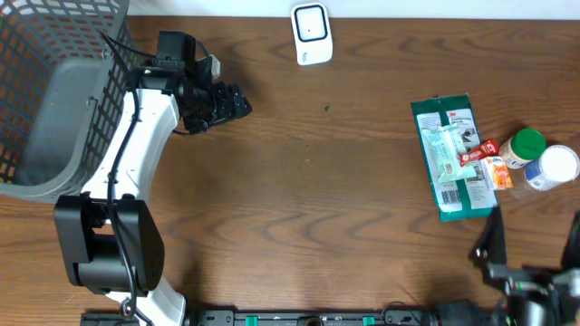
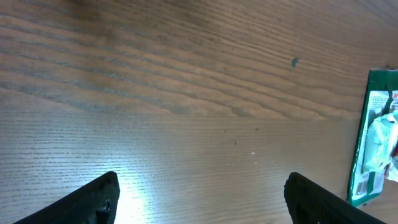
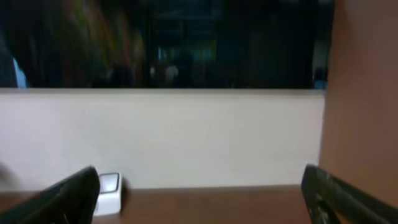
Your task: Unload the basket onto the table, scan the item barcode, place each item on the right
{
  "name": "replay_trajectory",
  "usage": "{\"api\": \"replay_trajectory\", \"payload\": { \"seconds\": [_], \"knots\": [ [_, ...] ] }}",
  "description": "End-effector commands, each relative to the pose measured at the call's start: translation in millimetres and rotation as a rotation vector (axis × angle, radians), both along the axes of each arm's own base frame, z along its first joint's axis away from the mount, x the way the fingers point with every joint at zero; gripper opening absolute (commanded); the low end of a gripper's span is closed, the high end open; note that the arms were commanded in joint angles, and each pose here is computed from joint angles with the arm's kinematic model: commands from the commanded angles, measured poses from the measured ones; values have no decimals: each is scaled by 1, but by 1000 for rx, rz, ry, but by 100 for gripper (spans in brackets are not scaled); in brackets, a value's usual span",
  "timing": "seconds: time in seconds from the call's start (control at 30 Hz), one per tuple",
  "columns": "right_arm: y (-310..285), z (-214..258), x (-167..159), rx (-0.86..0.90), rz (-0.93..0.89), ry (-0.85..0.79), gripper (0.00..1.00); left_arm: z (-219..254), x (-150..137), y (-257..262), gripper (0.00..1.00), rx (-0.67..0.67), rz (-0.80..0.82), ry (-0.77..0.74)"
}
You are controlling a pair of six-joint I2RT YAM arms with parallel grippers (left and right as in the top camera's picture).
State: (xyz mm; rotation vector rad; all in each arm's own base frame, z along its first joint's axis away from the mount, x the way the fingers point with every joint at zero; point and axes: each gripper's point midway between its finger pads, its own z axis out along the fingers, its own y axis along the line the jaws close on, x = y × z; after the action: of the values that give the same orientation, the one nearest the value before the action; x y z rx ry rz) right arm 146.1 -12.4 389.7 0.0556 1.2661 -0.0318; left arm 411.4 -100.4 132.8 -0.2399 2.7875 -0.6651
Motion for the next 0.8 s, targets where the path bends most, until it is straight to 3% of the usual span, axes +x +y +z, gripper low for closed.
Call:
{"api": "replay_trajectory", "payload": {
  "seconds": [0.0,0.17,0.37,0.63,0.77],
  "knots": [
    [7,-21,25,-3,22,-30,99,6,5,2,86,11,4,-20],
    [19,-47,53,-7,67,-150,99,6,5,2,85,11,4,-20],
    [23,-95,73,11,83,-122,99,6,5,2,85,11,4,-20],
    [22,-160,94,5,73,79,99,6,5,2,86,11,4,-20],
    [23,-224,100,-14,70,343,99,6,5,2,86,11,4,-20]
  ]
}}
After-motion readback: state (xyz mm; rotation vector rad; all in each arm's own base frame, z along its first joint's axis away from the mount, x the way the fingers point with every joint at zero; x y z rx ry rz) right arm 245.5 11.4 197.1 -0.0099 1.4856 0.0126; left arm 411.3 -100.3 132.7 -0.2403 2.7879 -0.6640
